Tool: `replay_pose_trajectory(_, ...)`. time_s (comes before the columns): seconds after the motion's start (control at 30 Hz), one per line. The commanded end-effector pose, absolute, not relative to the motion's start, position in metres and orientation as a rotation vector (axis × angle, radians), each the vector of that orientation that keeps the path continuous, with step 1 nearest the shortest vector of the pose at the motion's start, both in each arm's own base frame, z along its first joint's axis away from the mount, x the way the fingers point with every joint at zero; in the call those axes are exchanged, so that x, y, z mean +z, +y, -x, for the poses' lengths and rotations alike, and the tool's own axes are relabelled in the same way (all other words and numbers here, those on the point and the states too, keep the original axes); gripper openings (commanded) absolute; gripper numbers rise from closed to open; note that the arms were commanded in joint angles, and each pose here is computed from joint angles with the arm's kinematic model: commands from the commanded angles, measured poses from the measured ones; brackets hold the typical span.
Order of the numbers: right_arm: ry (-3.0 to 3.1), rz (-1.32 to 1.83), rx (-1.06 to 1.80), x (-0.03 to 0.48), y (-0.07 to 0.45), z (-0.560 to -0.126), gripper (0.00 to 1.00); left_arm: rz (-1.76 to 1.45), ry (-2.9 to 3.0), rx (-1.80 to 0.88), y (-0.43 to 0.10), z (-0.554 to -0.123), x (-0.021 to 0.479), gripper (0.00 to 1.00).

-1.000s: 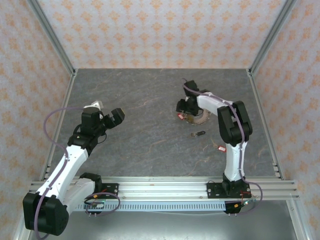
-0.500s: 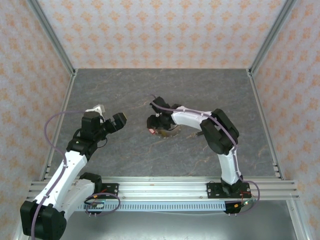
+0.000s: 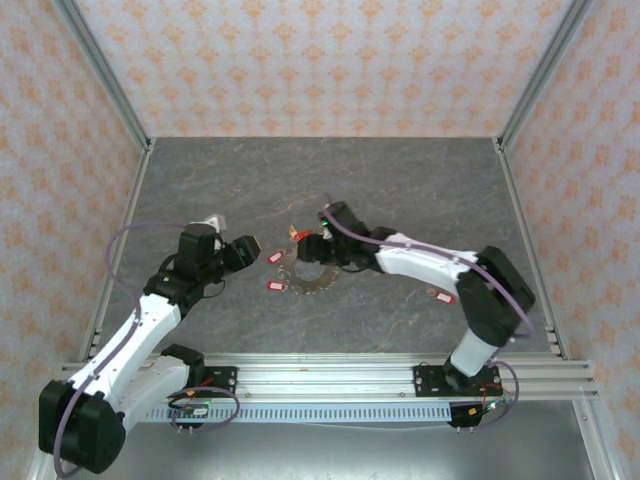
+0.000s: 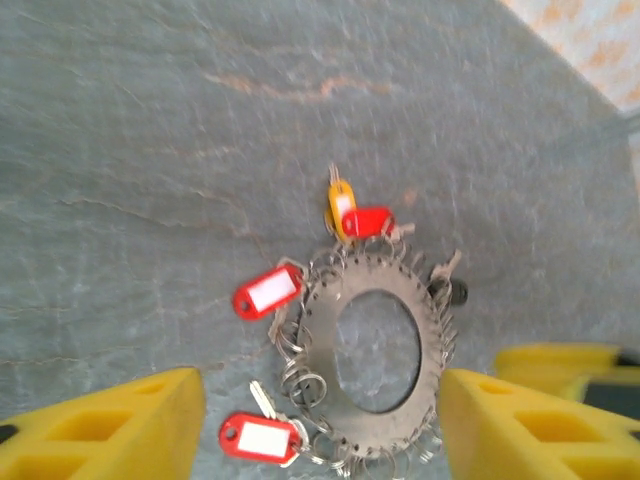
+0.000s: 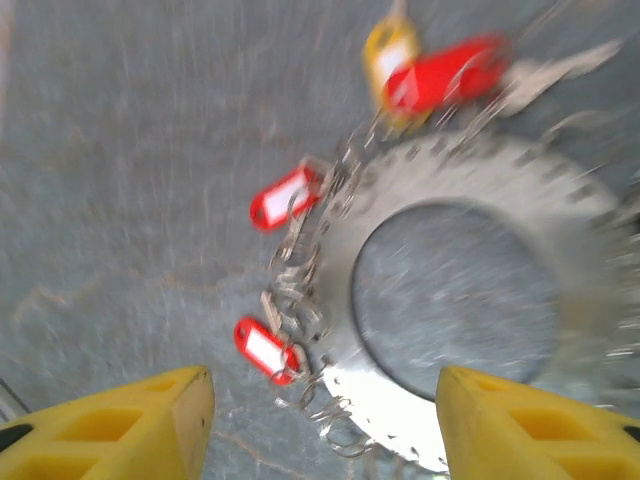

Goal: Put the keys on the keyring

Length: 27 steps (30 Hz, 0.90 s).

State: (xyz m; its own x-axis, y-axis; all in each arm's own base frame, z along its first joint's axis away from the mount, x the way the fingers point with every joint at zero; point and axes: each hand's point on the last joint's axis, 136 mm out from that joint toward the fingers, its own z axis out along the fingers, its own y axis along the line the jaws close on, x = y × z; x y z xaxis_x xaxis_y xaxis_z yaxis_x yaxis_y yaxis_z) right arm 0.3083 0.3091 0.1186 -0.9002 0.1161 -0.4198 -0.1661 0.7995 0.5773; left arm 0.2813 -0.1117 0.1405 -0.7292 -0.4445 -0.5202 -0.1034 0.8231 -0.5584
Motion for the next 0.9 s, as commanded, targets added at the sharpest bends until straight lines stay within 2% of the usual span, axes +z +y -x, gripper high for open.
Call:
replay_pose_trajectory(0.0, 2.566, -0.135, 0.903, 0.090, 0.268, -0.325, 0.54, 0.273, 2.346, -0.717, -0.145, -0.289, 0.147, 0.47)
replay_pose_trajectory(0.07, 2.574, -0.153, 0.946, 0.081, 0.259, -0.325, 0.50, 0.189, 2.387, -0.727, -0.169, -0.291, 0.141, 0.43)
replay_pose_trajectory(0.2, 2.625, -0.111, 0.994, 0.068, 0.262, -0.320, 0.48, 0.127, 2.455, -0.704, -0.193, -0.300, 0.124, 0.28)
replay_pose_trajectory(0.33, 2.665, -0.100, 1.042, 0.054, 0.271, -0.318, 0.44, 0.174, 2.518, -0.611, -0.189, -0.311, 0.099, 0.28)
replay_pose_trajectory(0.43, 2.678, -0.085, 1.067, 0.049, 0.276, -0.318, 0.44, 0.156, 2.570, -0.619, -0.197, -0.314, 0.087, 0.21)
replay_pose_trajectory(0.87, 2.683, -0.063, 1.049, 0.041, 0.278, -0.326, 0.43, 0.206, 2.674, -0.483, -0.190, -0.322, 0.042, 0.18)
